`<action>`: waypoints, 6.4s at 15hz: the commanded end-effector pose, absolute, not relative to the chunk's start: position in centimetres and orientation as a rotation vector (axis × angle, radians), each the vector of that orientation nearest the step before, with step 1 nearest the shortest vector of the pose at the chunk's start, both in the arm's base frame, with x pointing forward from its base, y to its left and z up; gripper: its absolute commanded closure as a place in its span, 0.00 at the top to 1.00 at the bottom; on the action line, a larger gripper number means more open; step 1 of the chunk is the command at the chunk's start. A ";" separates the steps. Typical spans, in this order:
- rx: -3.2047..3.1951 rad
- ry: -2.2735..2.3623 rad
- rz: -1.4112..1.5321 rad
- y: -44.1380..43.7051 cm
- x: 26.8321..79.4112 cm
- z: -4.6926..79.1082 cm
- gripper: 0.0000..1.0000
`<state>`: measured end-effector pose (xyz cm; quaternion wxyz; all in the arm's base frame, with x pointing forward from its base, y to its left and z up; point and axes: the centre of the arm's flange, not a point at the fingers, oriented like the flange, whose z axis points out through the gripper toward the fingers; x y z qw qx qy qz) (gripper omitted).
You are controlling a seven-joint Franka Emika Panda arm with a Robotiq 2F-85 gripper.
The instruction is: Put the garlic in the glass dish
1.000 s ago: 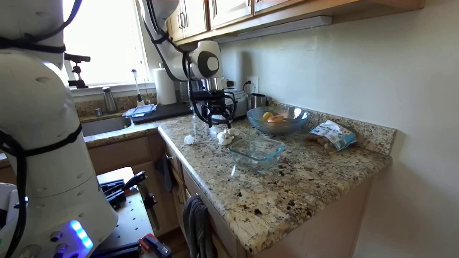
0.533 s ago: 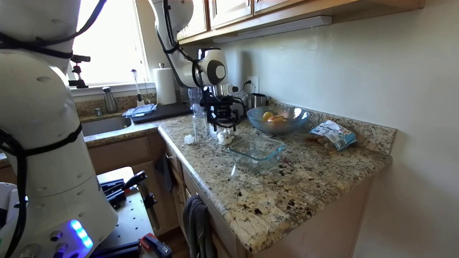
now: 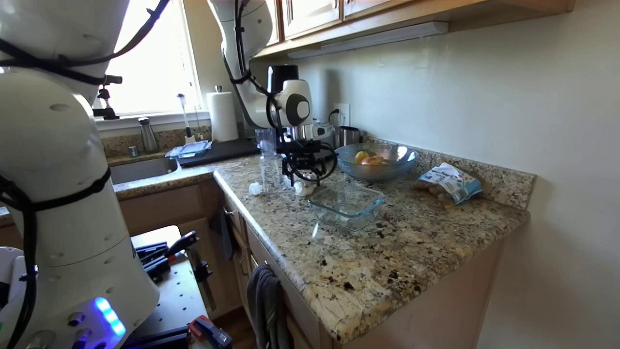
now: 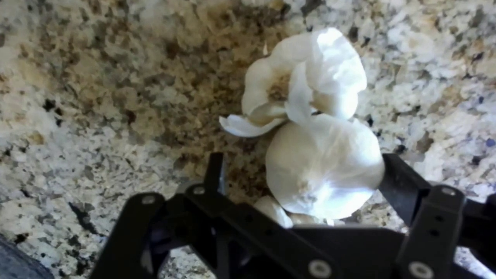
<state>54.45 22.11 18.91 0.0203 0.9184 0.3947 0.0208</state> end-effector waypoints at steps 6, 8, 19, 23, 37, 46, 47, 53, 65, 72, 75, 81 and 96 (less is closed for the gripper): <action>2.865 1.192 0.075 21.9 53.6 21.3 0.40; 2.907 1.141 0.068 21.8 53.3 22.6 0.40; 3.013 0.547 0.229 15.1 54.4 30.5 0.40; 3.012 0.226 0.209 8.8 54.8 30.1 0.40; 2.982 -0.390 -0.005 1.1 52.2 22.0 0.40; 2.999 -0.348 0.106 4.9 51.4 27.0 1.00; 3.023 -0.327 0.110 5.7 51.3 27.9 1.00; 3.113 -0.143 0.145 13.3 51.4 30.4 1.00; 3.161 -0.043 -0.086 18.6 53.5 21.3 1.00; 3.139 -0.072 -0.120 17.6 53.8 19.5 0.72; 3.135 -0.087 -0.121 16.9 53.7 19.4 0.56; 3.144 -0.094 -0.121 16.5 53.6 19.6 0.16; 3.018 -0.395 0.091 10.3 53.9 32.5 0.15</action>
